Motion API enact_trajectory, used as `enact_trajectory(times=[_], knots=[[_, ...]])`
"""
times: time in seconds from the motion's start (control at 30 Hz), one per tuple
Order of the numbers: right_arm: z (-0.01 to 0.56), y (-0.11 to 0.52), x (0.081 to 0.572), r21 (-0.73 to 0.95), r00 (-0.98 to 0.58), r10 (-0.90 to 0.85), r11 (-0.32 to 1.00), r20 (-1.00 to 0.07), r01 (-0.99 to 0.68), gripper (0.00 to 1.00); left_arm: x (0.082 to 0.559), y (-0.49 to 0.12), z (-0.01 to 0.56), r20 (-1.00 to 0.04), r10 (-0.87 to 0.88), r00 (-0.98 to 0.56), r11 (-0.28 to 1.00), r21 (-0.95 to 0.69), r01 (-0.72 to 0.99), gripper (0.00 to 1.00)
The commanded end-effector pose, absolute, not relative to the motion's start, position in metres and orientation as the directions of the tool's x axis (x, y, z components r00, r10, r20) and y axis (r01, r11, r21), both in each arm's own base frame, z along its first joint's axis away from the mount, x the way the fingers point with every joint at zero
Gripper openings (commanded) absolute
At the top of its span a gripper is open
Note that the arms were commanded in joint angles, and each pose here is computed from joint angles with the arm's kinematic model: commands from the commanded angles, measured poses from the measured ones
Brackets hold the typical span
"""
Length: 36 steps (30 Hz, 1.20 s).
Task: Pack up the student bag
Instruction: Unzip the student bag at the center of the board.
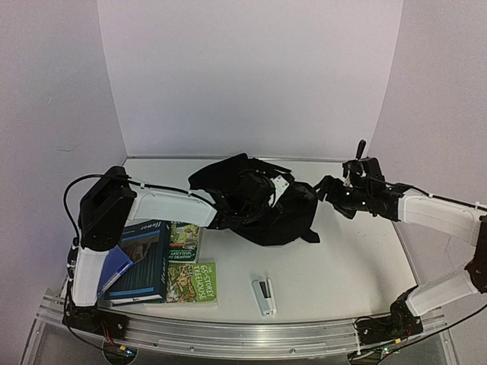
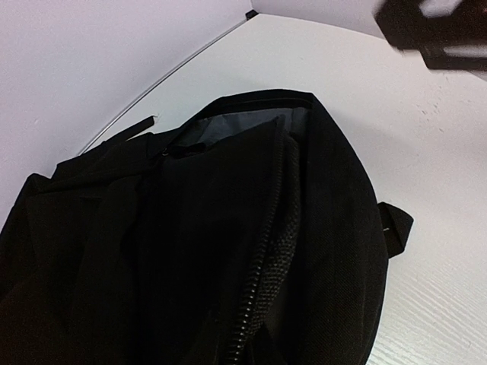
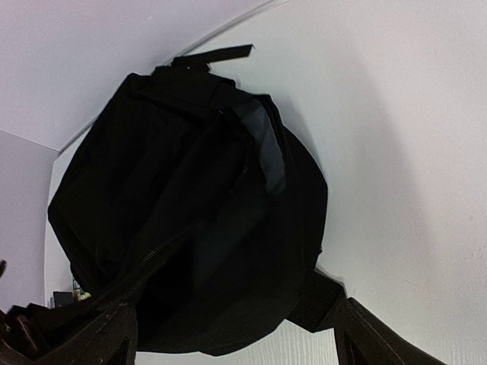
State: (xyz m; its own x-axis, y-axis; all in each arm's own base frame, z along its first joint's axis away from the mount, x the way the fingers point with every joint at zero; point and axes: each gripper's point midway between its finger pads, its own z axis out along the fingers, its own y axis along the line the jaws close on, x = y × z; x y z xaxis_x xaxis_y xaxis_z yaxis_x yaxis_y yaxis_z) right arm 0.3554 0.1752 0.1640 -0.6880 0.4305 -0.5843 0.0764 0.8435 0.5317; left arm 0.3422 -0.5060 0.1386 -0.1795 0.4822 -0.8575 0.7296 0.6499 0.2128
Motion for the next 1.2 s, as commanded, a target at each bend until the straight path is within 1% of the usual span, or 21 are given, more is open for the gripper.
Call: enact_trajectory(times=[0.0, 0.17, 0.27, 0.43, 0.63, 0.73, 0.77, 0.83, 0.93, 1.0, 1.03, 1.07, 1.17], knots=[[0.131, 0.188, 0.342, 0.540, -0.760, 0.410, 0.836, -0.504, 0.094, 0.90, 0.369, -0.487, 0.228, -0.942, 0.252, -0.223, 0.734, 0.036, 0.678, 0.05], [0.112, 0.212, 0.331, 0.597, -0.808, 0.399, 0.799, -0.434, 0.074, 0.90, 0.386, -0.467, 0.248, -0.935, 0.127, -0.330, 0.719, -0.143, 0.680, 0.03], [0.103, 0.227, 0.331, 0.636, -0.820, 0.409, 0.768, -0.400, 0.072, 0.88, 0.395, -0.453, 0.254, -0.923, 0.056, -0.380, 0.701, -0.235, 0.673, 0.02], [0.087, 0.240, 0.337, 0.676, -0.821, 0.445, 0.730, -0.358, 0.101, 0.83, 0.397, -0.445, 0.258, -0.915, 0.026, -0.403, 0.683, -0.278, 0.676, 0.01], [0.065, 0.245, 0.349, 0.675, -0.813, 0.480, 0.722, -0.329, 0.153, 0.72, 0.400, -0.439, 0.261, -0.910, 0.010, -0.415, 0.675, -0.300, 0.674, 0.00], [0.061, 0.247, 0.356, 0.678, -0.804, 0.496, 0.716, -0.327, 0.166, 0.63, 0.404, -0.434, 0.264, -0.907, -0.003, -0.421, 0.672, -0.314, 0.671, 0.00], [0.060, 0.247, 0.358, 0.675, -0.800, 0.500, 0.718, -0.331, 0.169, 0.59, 0.404, -0.433, 0.265, -0.905, -0.007, -0.426, 0.670, -0.321, 0.670, 0.00], [0.058, 0.244, 0.363, 0.665, -0.788, 0.510, 0.725, -0.345, 0.178, 0.45, 0.406, -0.427, 0.268, -0.900, -0.021, -0.435, 0.668, -0.336, 0.664, 0.00], [0.055, 0.238, 0.366, 0.642, -0.772, 0.520, 0.741, -0.365, 0.196, 0.18, 0.411, -0.415, 0.278, -0.892, -0.055, -0.448, 0.671, -0.365, 0.646, 0.00], [0.052, 0.232, 0.366, 0.620, -0.768, 0.518, 0.757, -0.377, 0.206, 0.06, 0.414, -0.406, 0.286, -0.885, -0.085, -0.457, 0.667, -0.392, 0.634, 0.00], [0.051, 0.227, 0.366, 0.608, -0.767, 0.516, 0.765, -0.383, 0.211, 0.02, 0.415, -0.402, 0.290, -0.881, -0.095, -0.464, 0.661, -0.404, 0.632, 0.00], [0.049, 0.221, 0.366, 0.595, -0.766, 0.515, 0.773, -0.386, 0.220, 0.00, 0.416, -0.397, 0.294, -0.875, -0.107, -0.471, 0.656, -0.419, 0.628, 0.00], [0.051, 0.194, 0.366, 0.565, -0.751, 0.526, 0.786, -0.400, 0.250, 0.00, 0.416, -0.390, 0.303, -0.856, -0.122, -0.502, 0.636, -0.456, 0.623, 0.00]])
